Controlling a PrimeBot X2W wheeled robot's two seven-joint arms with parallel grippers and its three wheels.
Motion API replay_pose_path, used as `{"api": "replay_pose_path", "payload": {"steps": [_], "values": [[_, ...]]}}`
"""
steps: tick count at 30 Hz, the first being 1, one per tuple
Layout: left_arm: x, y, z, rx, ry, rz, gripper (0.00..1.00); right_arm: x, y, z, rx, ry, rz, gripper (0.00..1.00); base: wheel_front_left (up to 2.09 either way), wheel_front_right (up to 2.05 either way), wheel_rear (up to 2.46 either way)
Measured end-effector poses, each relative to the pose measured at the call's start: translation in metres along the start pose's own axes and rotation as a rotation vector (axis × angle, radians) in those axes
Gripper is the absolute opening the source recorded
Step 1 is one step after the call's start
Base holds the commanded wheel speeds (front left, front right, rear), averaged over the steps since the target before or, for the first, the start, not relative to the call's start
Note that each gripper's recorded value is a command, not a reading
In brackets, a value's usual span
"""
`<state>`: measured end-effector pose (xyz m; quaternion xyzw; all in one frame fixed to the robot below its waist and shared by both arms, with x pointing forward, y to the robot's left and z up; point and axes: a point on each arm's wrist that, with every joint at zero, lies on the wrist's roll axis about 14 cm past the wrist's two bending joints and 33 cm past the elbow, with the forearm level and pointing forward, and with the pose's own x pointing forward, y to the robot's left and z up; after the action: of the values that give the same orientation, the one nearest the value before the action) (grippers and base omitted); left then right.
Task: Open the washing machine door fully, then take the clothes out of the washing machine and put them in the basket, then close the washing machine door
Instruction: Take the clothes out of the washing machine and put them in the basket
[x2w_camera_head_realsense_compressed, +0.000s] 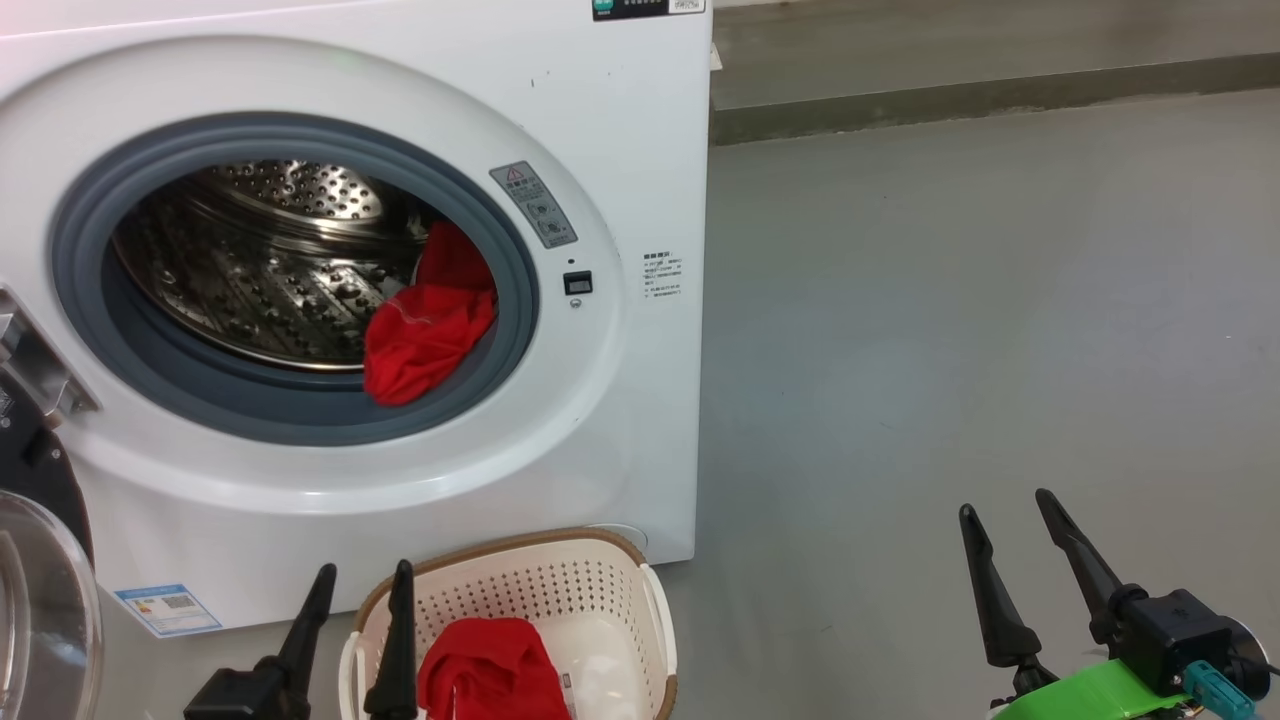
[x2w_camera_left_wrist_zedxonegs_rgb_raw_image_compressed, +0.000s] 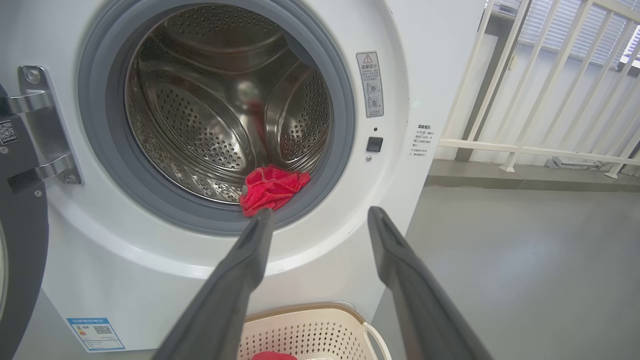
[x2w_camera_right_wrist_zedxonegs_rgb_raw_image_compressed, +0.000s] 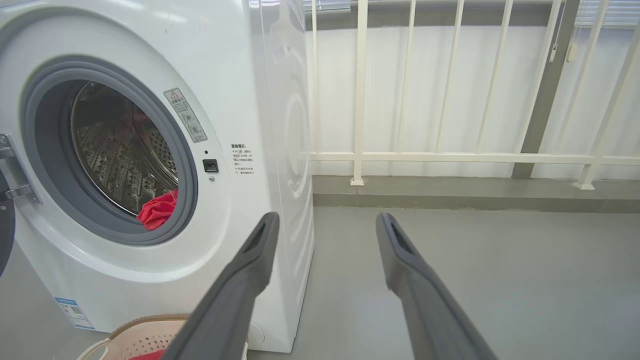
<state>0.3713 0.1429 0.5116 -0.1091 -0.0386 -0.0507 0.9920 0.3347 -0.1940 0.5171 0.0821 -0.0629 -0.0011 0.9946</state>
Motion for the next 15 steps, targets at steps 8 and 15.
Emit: {"api": "replay_pose_path", "payload": {"steps": [8,15], "values": [[0.001,0.001,-0.002,0.026,0.007,0.013,1.00,0.000,0.000,-0.002,0.001,0.007,0.000,1.00,0.00,0.00,0.00],[0.005,-0.003,-0.011,0.020,0.032,0.001,1.00,0.001,0.007,-0.011,0.013,0.033,0.017,1.00,0.00,0.00,0.00]]}}
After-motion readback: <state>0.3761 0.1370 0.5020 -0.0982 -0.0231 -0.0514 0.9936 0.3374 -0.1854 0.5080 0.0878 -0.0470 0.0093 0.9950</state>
